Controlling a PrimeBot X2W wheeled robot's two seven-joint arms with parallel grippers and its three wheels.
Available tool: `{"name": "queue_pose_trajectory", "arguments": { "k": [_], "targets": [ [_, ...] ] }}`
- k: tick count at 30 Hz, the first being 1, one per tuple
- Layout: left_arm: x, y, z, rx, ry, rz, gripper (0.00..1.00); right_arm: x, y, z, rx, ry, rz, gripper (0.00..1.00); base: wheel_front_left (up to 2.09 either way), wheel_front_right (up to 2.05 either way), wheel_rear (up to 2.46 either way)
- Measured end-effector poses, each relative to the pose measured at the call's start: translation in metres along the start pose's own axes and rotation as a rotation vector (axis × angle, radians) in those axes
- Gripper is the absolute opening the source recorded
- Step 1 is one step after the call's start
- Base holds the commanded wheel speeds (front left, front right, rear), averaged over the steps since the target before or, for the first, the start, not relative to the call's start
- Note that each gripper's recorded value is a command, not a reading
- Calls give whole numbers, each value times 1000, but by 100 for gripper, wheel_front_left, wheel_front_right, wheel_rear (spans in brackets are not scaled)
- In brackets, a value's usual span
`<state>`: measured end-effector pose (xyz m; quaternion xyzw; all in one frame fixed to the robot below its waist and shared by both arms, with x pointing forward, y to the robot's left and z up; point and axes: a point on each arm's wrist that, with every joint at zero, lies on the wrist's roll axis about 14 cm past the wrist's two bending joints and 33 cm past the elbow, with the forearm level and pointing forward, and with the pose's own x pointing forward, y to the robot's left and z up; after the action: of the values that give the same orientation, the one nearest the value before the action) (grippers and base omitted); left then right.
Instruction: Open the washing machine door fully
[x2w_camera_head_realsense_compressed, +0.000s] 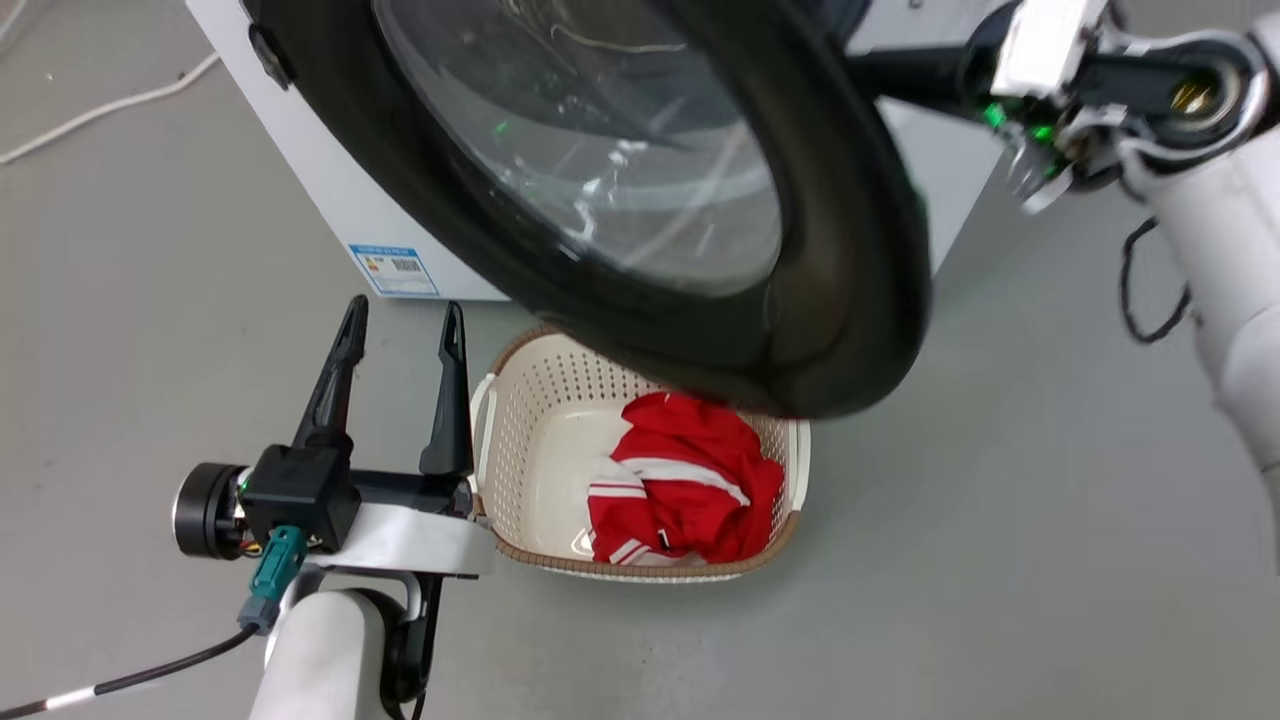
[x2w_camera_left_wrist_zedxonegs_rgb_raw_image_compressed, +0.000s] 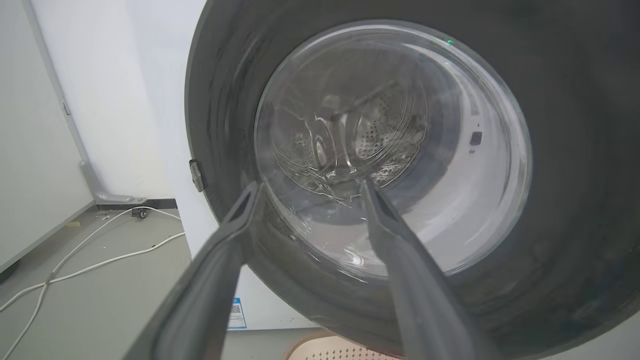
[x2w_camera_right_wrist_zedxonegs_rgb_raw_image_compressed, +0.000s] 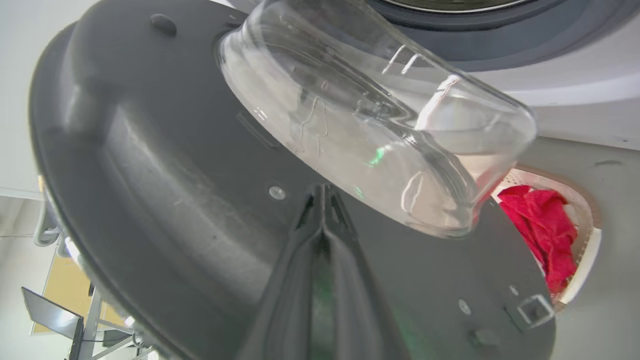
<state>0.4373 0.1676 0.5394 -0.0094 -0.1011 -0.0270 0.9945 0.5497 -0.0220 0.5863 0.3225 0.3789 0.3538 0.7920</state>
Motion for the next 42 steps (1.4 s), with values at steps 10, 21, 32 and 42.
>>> {"name": "queue_pose_trajectory", "arguments": {
  "k": [10,21,32,42],
  "targets": [
    [-25,1,17,2,-21,9,100,7,57,-83,-66,200,154,0,0,0,0],
    [-33,5,23,6,-29,26,100,12,92,-126,-91,281,289,0,0,0,0],
    [-31,3,23,-2,-33,30,100,-25,38,-54,91,-366,230,0,0,0,0],
    [-35,2,25,8,-37,27,100,-112,-72,-60,232,-884,-42,100,0,0,0]
  ]
}}
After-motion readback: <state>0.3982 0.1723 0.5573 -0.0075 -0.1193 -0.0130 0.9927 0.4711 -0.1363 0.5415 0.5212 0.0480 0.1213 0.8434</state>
